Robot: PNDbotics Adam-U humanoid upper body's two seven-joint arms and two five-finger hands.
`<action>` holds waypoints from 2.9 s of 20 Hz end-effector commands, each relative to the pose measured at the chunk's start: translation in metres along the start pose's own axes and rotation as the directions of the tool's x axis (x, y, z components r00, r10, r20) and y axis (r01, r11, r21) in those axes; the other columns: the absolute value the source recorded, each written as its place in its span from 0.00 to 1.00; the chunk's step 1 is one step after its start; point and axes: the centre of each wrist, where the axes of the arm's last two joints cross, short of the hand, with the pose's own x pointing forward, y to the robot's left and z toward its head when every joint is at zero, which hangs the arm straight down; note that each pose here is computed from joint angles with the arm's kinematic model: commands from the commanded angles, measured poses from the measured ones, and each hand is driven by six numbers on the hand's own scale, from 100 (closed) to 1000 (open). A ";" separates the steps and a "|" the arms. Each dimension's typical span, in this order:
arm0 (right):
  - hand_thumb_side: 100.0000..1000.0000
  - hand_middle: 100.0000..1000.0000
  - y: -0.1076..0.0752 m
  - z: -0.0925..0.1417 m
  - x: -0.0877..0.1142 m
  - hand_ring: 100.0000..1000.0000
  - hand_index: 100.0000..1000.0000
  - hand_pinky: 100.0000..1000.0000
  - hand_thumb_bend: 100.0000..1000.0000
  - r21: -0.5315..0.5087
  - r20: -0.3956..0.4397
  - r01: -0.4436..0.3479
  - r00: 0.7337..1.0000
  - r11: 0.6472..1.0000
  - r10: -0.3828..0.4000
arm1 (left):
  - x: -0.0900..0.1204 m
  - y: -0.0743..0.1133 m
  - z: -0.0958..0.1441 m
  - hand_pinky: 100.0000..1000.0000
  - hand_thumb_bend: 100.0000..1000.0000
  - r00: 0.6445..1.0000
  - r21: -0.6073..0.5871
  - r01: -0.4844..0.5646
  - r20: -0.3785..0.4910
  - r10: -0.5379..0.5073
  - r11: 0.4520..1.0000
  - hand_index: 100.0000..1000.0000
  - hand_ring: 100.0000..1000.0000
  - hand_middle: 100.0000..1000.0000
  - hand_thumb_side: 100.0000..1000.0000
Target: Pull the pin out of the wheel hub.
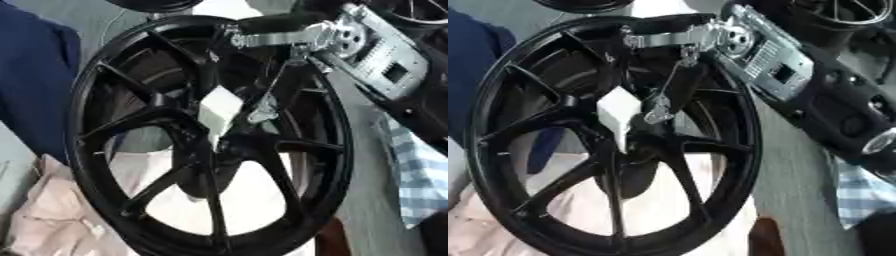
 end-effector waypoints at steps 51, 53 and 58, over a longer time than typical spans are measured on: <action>0.00 0.23 -0.057 0.299 -0.077 0.51 0.36 0.63 0.24 -0.906 -0.276 -0.074 0.851 0.418 -0.448 | -0.019 0.054 0.009 0.57 0.00 0.998 0.182 0.042 -0.063 -0.031 0.982 0.68 0.56 0.47 0.92; 0.00 0.23 -0.031 0.313 -0.093 0.51 0.36 0.63 0.24 -0.932 -0.278 -0.100 0.815 0.350 -0.508 | -0.020 0.056 0.009 0.57 0.00 0.997 0.194 0.042 -0.064 -0.030 0.980 0.68 0.56 0.47 0.92; 0.00 0.25 0.034 0.337 -0.113 0.52 0.38 0.63 0.22 -0.953 -0.298 -0.196 0.740 0.230 -0.603 | -0.018 0.058 0.007 0.57 0.00 0.998 0.213 0.030 -0.060 -0.017 0.977 0.68 0.56 0.47 0.92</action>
